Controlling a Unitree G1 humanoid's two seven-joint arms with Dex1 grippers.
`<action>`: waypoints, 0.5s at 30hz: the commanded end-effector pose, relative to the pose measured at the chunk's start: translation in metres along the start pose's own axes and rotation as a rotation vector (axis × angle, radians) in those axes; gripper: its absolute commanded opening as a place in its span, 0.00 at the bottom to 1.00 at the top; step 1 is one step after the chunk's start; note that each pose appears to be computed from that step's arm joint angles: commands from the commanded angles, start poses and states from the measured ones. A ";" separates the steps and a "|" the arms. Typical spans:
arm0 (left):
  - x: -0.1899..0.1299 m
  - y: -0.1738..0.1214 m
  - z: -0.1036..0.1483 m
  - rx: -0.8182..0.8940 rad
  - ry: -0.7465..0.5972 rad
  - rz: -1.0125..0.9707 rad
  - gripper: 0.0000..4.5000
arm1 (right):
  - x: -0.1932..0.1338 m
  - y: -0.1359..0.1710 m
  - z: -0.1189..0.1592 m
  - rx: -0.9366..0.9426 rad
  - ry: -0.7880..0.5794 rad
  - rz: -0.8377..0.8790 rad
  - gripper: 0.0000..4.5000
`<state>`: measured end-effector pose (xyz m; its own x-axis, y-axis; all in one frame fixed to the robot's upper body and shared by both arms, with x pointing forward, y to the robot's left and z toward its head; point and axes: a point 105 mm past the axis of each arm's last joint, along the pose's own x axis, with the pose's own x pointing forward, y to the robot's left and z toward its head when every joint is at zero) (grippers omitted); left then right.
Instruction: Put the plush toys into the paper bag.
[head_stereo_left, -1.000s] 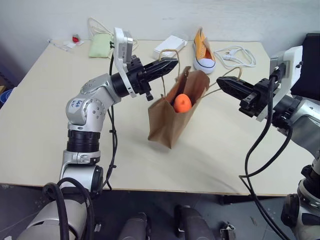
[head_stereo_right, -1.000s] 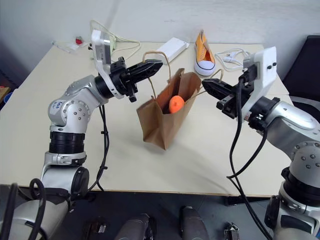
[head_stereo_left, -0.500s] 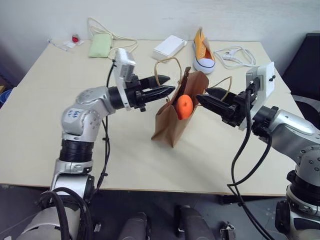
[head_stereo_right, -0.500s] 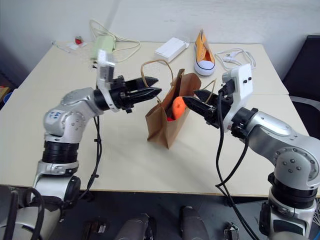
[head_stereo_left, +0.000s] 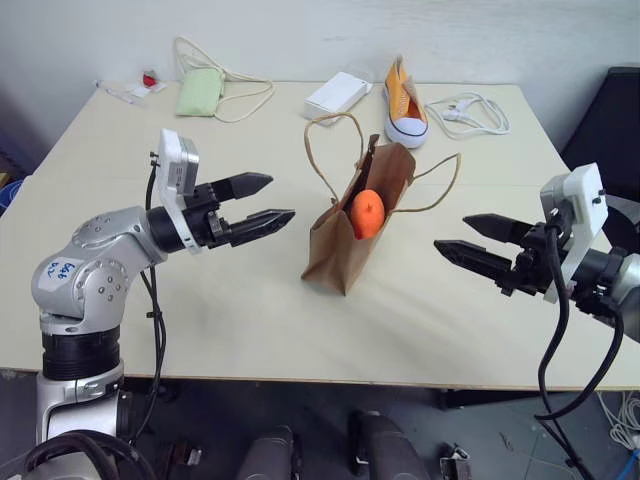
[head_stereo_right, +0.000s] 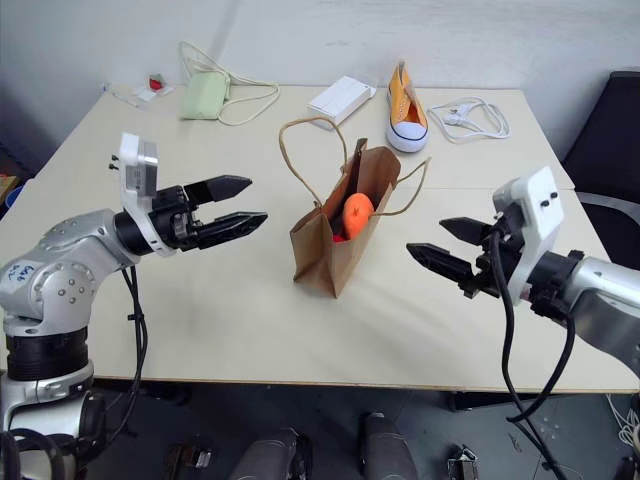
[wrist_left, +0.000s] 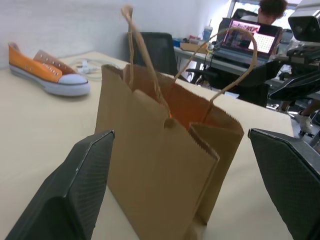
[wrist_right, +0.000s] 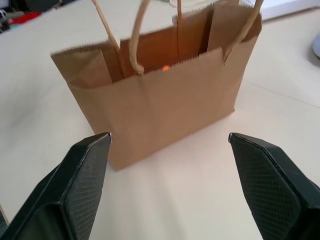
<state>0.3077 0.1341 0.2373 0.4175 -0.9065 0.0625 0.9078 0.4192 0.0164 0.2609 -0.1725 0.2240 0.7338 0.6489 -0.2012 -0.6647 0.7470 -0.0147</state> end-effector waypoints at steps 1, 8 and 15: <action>0.010 -0.022 -0.005 0.012 -0.019 -0.125 1.00 | 0.018 0.006 -0.007 -0.024 -0.027 0.006 0.63; 0.038 -0.014 -0.039 0.060 0.047 -0.114 1.00 | 0.074 0.010 -0.025 -0.111 0.001 -0.007 0.06; 0.050 -0.018 -0.050 0.101 0.042 -0.148 1.00 | 0.101 0.015 -0.028 -0.158 -0.012 0.022 0.01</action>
<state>0.3198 0.0845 0.1783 0.3174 -0.9479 -0.0261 0.9458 0.3144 0.0815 0.3200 -0.1051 0.1647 0.7239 0.6482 -0.2362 -0.6846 0.7175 -0.1289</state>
